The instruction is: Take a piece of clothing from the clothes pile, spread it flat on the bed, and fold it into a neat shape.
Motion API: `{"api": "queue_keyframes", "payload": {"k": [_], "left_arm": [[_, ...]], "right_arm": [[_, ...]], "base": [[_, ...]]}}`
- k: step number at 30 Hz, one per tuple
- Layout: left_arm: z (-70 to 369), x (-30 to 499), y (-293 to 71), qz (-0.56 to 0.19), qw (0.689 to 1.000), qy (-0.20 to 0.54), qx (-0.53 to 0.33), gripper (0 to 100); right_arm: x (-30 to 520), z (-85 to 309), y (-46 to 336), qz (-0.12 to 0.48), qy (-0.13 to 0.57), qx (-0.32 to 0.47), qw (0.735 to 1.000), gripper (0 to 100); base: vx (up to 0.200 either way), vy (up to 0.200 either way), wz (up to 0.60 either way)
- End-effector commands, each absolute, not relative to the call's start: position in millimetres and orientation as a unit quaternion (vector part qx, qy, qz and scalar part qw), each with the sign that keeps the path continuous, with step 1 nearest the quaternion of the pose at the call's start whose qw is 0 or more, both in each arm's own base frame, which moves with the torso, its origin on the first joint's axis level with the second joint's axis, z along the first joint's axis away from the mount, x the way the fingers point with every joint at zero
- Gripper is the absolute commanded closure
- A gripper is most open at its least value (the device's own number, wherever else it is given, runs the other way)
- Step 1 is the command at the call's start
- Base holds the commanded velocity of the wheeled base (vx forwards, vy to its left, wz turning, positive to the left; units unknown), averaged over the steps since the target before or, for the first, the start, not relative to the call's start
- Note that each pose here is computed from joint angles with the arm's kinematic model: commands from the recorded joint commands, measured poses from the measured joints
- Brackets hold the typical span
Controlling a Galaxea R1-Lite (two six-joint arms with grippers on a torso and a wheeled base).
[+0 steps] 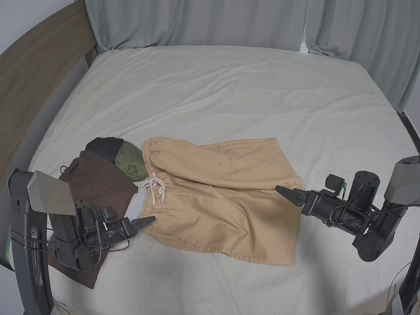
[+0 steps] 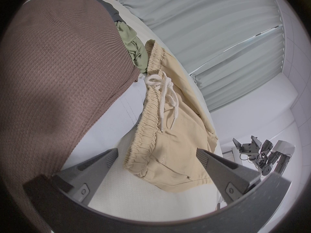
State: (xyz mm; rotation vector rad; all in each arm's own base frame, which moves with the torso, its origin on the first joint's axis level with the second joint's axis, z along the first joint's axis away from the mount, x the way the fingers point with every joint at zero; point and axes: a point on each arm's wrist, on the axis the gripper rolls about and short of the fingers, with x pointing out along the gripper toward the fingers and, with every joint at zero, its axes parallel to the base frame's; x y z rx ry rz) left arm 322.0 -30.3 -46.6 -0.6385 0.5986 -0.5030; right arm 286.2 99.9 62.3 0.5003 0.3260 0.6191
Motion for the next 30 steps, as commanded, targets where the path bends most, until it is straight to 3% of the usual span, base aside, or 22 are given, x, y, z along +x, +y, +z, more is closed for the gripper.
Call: {"api": "queue_keyframes", "payload": {"k": [1, 3, 4, 13, 21, 30], "left_arm": [[-51, 322, -30, -0.239, 0.874, 0.292, -0.307, 0], [-51, 322, -31, -0.239, 0.874, 0.293, -0.307, 0], [-53, 322, -31, -0.238, 0.873, 0.294, -0.307, 100], [-54, 322, -31, -0.24, 0.873, 0.294, -0.305, 100], [-53, 322, -30, -0.24, 0.874, 0.293, -0.304, 100], [-53, 322, -30, -0.239, 0.875, 0.292, -0.303, 100]], "right_arm": [[286, 62, 100, 0.3, 0.159, 0.243, 0.909, 0], [286, 61, 100, 0.3, 0.16, 0.243, 0.909, 0], [286, 61, 100, 0.3, 0.16, 0.243, 0.909, 0], [284, 54, 98, 0.295, 0.175, 0.242, 0.908, 0], [252, 20, 87, 0.293, 0.267, 0.203, 0.895, 0], [238, 2, 80, 0.274, 0.316, 0.195, 0.887, 0]], "base": [[0.0, 0.0, 0.0], [0.0, 0.0, 0.0], [0.0, 0.0, 0.0], [0.0, 0.0, 0.0], [0.0, 0.0, 0.0], [0.0, 0.0, 0.0]]}}
